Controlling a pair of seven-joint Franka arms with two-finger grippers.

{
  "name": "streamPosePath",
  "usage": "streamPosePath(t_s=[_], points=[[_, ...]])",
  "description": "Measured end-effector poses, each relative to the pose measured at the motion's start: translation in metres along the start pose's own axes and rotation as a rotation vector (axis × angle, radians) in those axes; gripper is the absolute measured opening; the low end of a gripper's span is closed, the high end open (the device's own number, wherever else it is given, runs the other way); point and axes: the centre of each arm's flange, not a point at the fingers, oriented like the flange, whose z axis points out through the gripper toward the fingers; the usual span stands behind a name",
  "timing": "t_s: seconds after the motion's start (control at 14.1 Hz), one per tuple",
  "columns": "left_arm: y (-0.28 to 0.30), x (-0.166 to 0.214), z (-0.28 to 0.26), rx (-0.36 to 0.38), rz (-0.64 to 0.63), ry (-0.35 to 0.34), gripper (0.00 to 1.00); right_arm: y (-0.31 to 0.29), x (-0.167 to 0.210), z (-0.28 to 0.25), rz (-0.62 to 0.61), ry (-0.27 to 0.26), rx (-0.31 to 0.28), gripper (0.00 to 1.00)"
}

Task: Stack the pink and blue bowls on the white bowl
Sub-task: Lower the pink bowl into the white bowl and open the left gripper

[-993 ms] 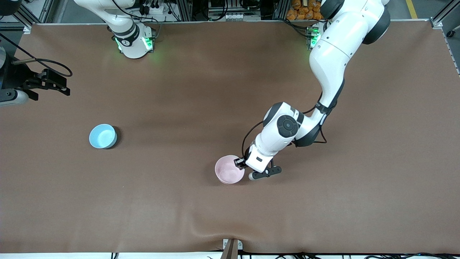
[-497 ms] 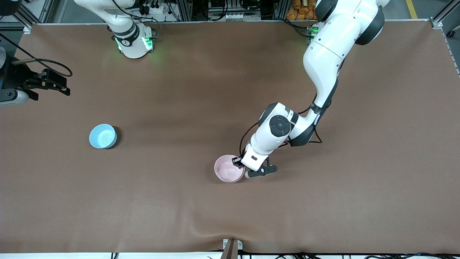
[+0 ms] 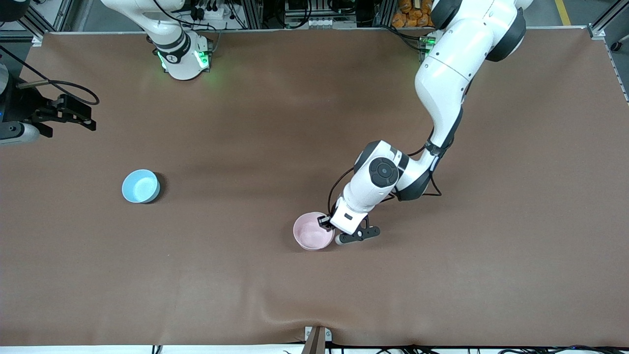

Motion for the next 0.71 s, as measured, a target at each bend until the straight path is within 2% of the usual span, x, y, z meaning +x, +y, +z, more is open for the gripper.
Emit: streamPosePath(t_s=[0.43, 0.71], points=[[-0.0016, -0.0043, 0.0037, 0.019, -0.013, -0.019, 0.03, 0.0000, 0.0000, 0.0001, 0.000, 0.000, 0.000, 1.00], [-0.0060, -0.0084, 0.0082, 0.058, -0.039, -0.055, 0.03, 0.0003, 0.0000, 0.0001, 0.001, 0.000, 0.000, 1.00]])
